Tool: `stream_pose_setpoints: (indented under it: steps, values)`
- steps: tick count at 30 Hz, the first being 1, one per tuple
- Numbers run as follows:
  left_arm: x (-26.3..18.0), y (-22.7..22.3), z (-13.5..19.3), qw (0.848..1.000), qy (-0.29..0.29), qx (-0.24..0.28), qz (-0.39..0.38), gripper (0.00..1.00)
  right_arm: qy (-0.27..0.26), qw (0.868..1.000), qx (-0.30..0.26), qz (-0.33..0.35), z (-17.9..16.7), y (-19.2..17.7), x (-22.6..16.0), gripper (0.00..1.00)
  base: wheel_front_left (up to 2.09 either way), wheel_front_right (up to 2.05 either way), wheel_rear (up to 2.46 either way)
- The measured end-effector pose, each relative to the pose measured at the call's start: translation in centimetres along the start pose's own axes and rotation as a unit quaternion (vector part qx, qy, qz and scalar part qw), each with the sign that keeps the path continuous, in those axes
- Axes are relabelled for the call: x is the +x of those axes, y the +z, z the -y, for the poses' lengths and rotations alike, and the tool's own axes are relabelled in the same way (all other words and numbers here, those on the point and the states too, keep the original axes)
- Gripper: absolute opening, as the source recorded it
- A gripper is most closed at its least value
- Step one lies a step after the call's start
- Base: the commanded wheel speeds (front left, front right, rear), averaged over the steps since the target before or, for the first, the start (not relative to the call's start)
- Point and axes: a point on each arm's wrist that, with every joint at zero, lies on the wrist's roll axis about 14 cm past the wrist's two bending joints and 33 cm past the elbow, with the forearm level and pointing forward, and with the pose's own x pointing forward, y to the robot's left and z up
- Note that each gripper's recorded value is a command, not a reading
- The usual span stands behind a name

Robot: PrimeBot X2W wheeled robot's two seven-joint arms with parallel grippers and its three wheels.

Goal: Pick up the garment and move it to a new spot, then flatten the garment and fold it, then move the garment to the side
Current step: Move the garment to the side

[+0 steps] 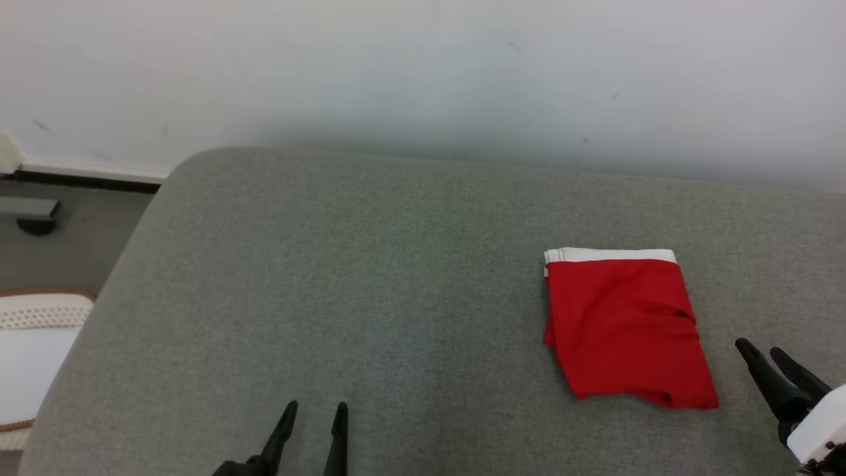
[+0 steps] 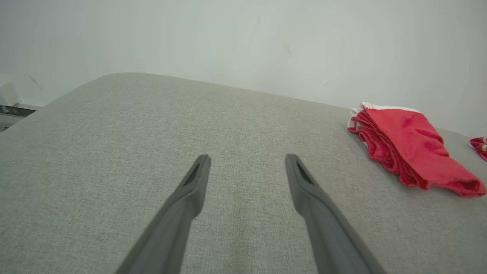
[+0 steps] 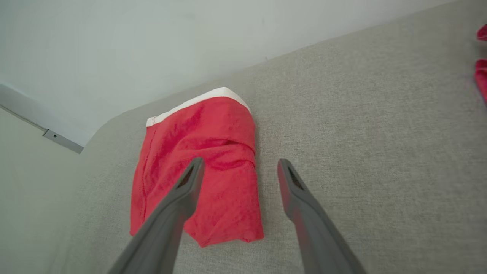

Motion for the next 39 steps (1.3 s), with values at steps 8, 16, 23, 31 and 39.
stream_pose_setpoints:
  steps: [8,16,23,31,39]
  values:
    - [0.5,-0.5,-1.6,0.999,0.035,-0.007,-0.012,1.0,0.0,0.985,0.014,-0.17,0.8,-3.3,5.3,1.0,0.0,0.0,0.0]
    - [-0.8,-1.5,-4.1,0.996,0.087,-0.003,-0.031,1.0,0.01,0.973,0.043,-0.225,0.1,-5.7,9.3,1.0,0.0,0.0,0.0]
    - [-0.8,-1.6,-4.8,0.995,0.099,0.0,-0.035,1.0,0.041,0.972,0.073,-0.221,-2.2,-6.5,10.8,0.0,0.0,0.0,0.0]
    - [0.7,-1.9,-3.0,0.997,0.065,-0.005,-0.036,1.0,0.039,0.98,0.047,-0.19,-1.6,-4.9,9.1,0.0,0.0,0.0,0.0]
    - [3.9,-2.1,1.0,0.999,-0.009,-0.009,-0.032,1.0,-0.028,0.993,-0.016,-0.116,3.9,2.3,5.2,0.0,0.0,0.0,0.0]
